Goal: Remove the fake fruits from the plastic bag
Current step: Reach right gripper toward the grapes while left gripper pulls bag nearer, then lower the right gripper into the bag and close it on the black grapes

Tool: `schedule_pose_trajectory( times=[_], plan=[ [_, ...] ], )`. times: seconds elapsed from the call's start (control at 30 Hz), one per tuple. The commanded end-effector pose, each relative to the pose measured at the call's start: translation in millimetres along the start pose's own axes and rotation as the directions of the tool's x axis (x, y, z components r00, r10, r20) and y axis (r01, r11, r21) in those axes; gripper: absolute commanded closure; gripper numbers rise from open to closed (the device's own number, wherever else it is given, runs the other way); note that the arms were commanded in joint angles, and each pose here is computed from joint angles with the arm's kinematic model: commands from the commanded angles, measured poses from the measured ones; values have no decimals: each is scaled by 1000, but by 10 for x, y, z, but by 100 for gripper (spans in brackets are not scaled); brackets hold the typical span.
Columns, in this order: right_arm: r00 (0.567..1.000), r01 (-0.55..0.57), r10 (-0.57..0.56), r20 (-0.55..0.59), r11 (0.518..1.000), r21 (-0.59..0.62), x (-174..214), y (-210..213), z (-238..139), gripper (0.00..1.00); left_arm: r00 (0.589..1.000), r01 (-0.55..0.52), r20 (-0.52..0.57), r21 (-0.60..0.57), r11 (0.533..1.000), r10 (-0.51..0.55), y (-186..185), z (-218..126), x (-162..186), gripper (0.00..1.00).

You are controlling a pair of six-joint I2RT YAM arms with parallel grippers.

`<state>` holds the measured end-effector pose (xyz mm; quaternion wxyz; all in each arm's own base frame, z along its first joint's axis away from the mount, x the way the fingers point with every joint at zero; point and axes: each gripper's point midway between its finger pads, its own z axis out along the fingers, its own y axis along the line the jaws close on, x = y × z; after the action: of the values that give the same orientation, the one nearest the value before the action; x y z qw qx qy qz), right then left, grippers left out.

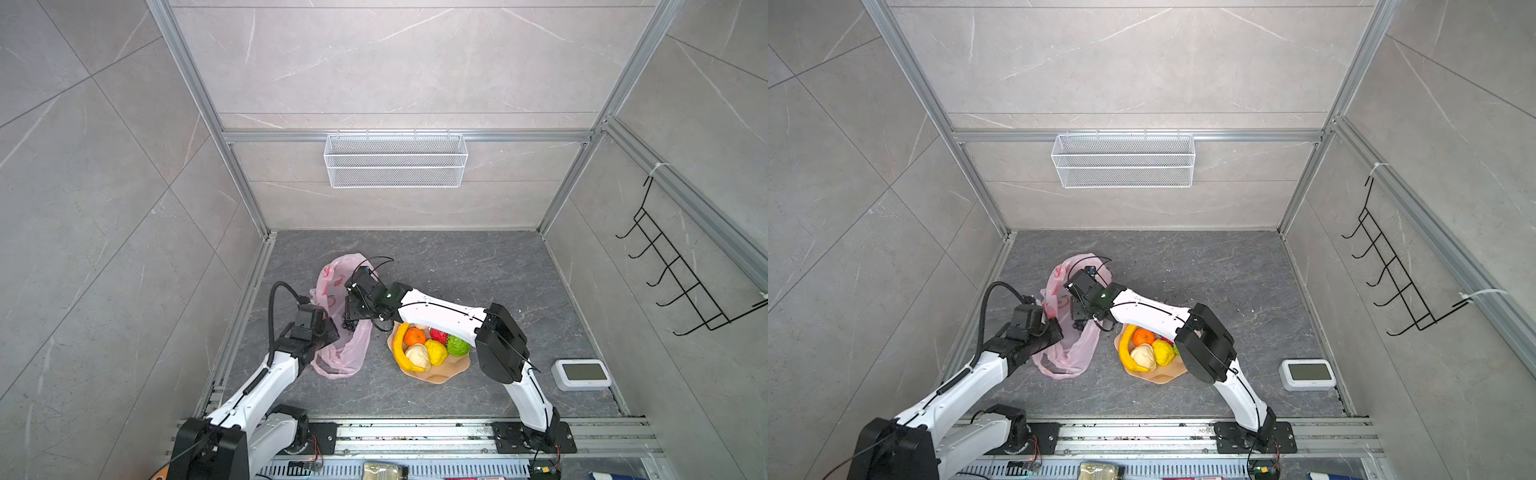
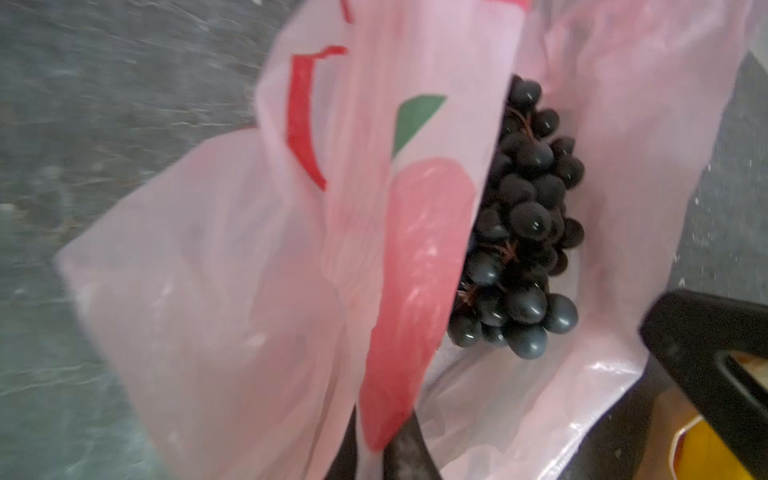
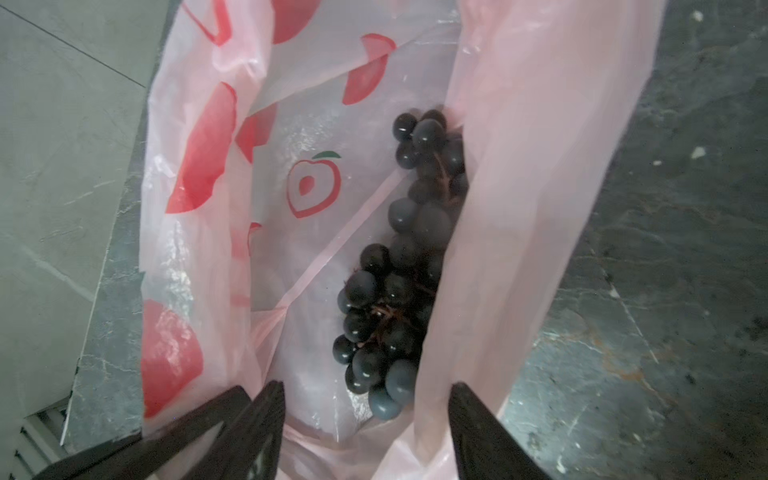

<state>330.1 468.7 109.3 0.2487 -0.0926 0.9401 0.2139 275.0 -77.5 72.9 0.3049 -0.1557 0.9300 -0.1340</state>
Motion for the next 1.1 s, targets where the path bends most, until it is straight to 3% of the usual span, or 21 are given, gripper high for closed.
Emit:
schedule_pose_trajectory(
  times=[0.0,0.23,0.67,0.93,1.07],
  plan=[
    [997,-43,45,67,998,-41,-181,58,-210,35,995,-91,45,79,993,87,-275,-45,-164,100],
    [999,14,-11,36,997,-82,-93,297,-101,36,991,-84,116,92,992,73,-198,-96,-142,100],
    [999,14,-19,30,986,167,-35,-68,109,37,985,-49,171,47,998,41,-65,-174,-176,100],
    [999,-41,43,-4,982,184,3,-281,202,38,986,-50,161,55,997,41,-82,-165,-164,100],
    [998,-54,58,-28,990,133,21,-251,260,31,985,-48,166,50,998,39,-72,-167,-170,100]
  ],
)
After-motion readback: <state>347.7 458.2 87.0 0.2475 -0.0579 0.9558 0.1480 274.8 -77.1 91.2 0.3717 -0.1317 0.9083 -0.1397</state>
